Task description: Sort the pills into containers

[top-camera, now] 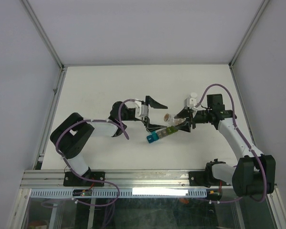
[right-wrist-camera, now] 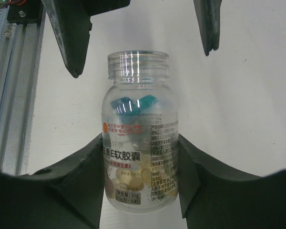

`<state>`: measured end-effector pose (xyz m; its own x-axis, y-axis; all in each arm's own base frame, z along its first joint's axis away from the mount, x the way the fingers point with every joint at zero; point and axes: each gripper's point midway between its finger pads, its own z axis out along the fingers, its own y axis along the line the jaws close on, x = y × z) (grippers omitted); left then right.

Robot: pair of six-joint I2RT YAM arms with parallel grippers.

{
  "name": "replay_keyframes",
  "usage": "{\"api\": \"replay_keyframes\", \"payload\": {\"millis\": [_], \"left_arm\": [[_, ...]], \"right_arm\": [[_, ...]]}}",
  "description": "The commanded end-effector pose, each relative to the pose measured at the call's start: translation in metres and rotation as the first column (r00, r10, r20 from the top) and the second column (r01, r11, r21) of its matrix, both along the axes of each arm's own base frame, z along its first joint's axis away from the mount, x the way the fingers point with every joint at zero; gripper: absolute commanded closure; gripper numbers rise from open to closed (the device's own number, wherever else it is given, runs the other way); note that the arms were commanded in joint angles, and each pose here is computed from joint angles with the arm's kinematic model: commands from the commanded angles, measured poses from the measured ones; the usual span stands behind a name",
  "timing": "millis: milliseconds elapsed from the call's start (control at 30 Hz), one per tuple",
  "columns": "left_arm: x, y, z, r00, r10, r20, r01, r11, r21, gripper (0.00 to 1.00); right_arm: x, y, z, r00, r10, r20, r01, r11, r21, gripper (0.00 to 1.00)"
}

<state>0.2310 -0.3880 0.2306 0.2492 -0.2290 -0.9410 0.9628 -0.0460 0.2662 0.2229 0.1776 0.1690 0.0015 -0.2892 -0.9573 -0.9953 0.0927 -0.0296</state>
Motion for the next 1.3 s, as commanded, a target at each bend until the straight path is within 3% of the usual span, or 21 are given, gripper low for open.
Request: {"api": "replay_keyframes", "payload": {"millis": [0,267,933,1000,1200,1267], "left_arm": [[0.011,-0.006,0.007,0.994,0.053,0.1,-0.053,0.999,-0.002,0.12],[0.001,-0.01,0.003,0.996,-0.034,0.08,0.032,0.999,0.031,0.35],[-0.007,-0.016,-0.005,0.991,-0.132,0.032,0.13,0.988,0.081,0.53],[-0.008,-0.017,-0.005,0.99,-0.141,0.027,0.138,0.987,0.083,0.6],[-0.006,-0.018,0.005,0.992,-0.125,-0.013,0.126,0.99,0.061,1.0],[0.001,-0.019,0.01,0.994,-0.083,-0.068,0.087,0.995,0.047,1.0]], "right_arm": [[0.003,0.005,0.019,0.994,0.044,0.096,-0.045,0.999,0.013,1.0],[0.002,0.005,0.016,0.993,0.05,0.103,-0.05,0.999,0.0,1.0],[0.002,0.006,0.016,0.994,0.051,0.101,-0.051,0.999,-0.01,1.0],[0.002,0.006,0.015,0.994,0.052,0.1,-0.051,0.999,-0.01,1.0],[0.004,0.004,0.015,0.994,0.037,0.102,-0.035,0.999,-0.023,1.0],[0.008,0.003,0.017,0.994,0.02,0.11,-0.017,0.999,-0.03,1.0]]}}
